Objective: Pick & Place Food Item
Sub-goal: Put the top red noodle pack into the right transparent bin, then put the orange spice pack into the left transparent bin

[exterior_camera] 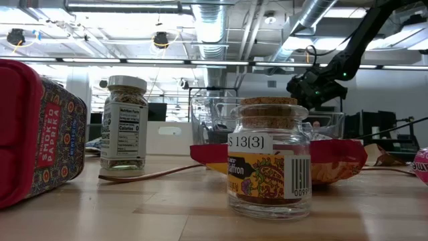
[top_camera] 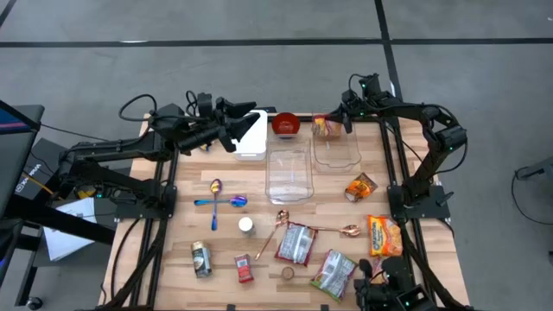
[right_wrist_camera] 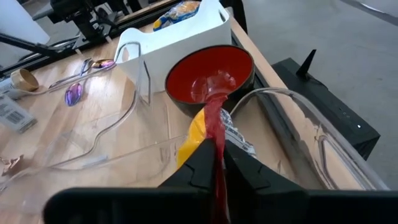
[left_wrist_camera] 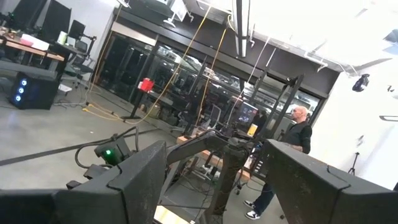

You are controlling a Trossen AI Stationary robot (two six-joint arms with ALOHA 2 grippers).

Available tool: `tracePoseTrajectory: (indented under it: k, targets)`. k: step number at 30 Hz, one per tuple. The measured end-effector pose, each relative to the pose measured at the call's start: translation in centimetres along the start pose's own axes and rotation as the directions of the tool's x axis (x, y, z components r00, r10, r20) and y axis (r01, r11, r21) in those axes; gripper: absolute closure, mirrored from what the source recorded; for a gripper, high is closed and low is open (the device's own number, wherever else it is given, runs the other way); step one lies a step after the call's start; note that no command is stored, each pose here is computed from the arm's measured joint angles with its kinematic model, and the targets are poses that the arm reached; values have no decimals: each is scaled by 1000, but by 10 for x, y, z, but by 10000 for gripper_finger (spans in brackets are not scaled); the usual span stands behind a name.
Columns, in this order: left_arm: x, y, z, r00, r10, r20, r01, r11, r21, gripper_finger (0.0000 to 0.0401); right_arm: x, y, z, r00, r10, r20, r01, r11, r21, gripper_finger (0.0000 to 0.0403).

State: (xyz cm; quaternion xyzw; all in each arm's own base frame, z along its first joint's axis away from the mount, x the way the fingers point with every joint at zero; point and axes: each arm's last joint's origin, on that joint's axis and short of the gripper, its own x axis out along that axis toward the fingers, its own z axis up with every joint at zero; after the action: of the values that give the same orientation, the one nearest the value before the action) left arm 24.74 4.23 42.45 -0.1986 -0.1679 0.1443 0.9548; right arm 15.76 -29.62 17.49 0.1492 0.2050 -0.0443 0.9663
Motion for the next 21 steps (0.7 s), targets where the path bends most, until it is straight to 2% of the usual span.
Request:
tracePoseTrajectory:
  k: [7,10,17,21]
  targets:
    - [0,0,0,1000,0,0,0,1000,0,137,-6,-6,3,998,-60,25,59,998,34,321]
    - [0,0,0,1000,0,1,0,1000,0,137,-12,-5,10,995,-90,43,90,996,16,299]
    - [0,0,0,1000,-1,1,1,1000,0,137,-36,14,40,969,-223,102,235,964,-125,266]
    - [0,0,0,1000,0,0,0,1000,3,137,-54,33,60,951,-262,166,284,951,-125,259]
